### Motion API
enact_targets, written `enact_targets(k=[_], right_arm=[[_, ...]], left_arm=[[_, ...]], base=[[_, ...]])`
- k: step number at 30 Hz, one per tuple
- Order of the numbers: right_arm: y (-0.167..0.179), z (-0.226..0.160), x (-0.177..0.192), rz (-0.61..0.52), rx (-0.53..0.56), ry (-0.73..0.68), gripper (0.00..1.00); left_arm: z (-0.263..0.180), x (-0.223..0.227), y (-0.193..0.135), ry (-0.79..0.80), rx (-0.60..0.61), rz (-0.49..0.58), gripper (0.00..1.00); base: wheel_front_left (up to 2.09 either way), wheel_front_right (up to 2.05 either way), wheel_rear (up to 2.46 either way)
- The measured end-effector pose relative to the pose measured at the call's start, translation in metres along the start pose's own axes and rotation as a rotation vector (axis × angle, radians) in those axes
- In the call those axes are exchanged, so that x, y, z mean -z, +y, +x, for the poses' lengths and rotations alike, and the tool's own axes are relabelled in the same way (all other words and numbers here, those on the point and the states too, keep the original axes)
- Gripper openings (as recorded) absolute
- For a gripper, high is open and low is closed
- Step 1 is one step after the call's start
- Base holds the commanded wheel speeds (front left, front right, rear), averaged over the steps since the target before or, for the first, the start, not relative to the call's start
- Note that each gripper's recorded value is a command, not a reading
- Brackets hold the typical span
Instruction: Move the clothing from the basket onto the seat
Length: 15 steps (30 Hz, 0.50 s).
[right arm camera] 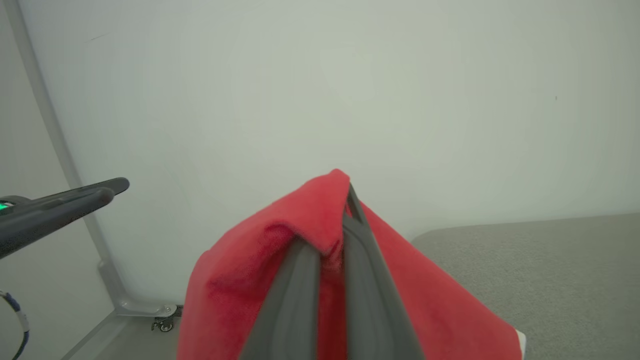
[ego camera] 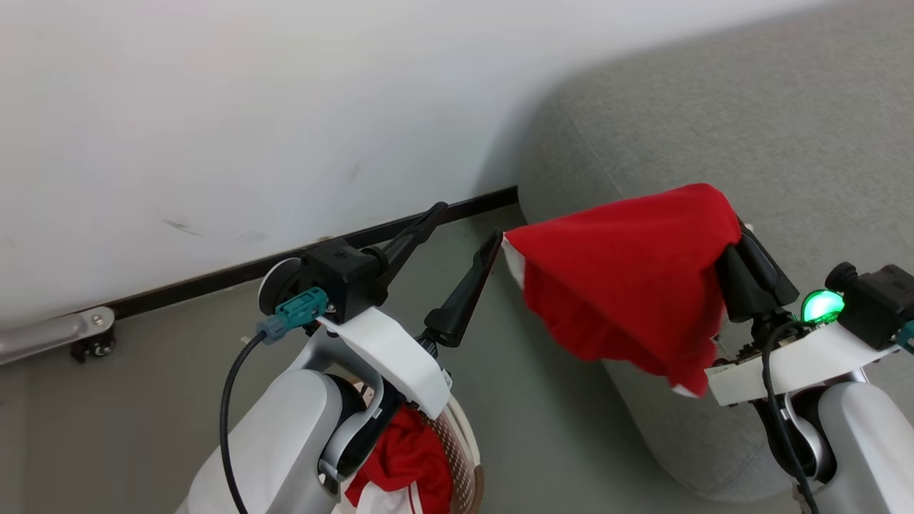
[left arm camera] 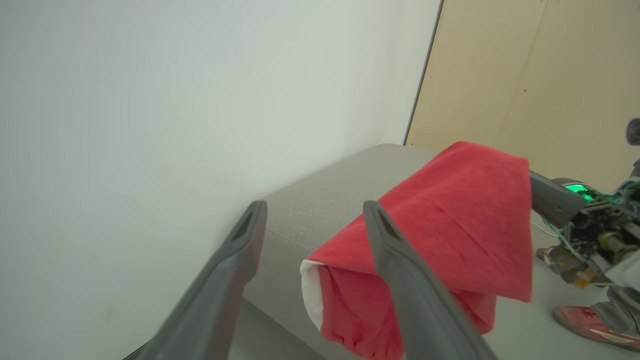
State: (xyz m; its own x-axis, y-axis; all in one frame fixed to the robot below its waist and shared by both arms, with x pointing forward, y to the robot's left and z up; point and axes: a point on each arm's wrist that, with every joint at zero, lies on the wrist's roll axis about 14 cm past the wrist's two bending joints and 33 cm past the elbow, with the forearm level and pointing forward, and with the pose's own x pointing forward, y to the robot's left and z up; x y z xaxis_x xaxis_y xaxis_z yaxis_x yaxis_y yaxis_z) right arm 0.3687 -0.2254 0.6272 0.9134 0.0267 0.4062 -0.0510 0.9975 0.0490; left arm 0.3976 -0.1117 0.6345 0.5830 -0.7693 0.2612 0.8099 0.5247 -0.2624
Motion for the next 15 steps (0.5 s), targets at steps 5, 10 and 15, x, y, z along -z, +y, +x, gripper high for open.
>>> enact_targets(k=[5, 10, 15], right_arm=[[-0.013, -0.01, -0.004, -0.013, 0.049, 0.0, 0.0], [-0.023, -0.016, -0.008, -0.028, 0.087, -0.002, 0.0], [-0.033, -0.023, -0.013, -0.047, 0.122, -0.006, 0.0]], left_arm=[[0.011, 0.008, -0.008, 0.013, 0.04, -0.018, 1.0], [0.021, 0.019, -0.016, 0.037, 0.077, -0.039, 1.0], [0.031, 0.026, -0.024, 0.047, 0.113, -0.059, 1.0]], base=[[0.0, 0.0, 0.0], [0.0, 0.0, 0.0], [0.0, 0.0, 0.0]])
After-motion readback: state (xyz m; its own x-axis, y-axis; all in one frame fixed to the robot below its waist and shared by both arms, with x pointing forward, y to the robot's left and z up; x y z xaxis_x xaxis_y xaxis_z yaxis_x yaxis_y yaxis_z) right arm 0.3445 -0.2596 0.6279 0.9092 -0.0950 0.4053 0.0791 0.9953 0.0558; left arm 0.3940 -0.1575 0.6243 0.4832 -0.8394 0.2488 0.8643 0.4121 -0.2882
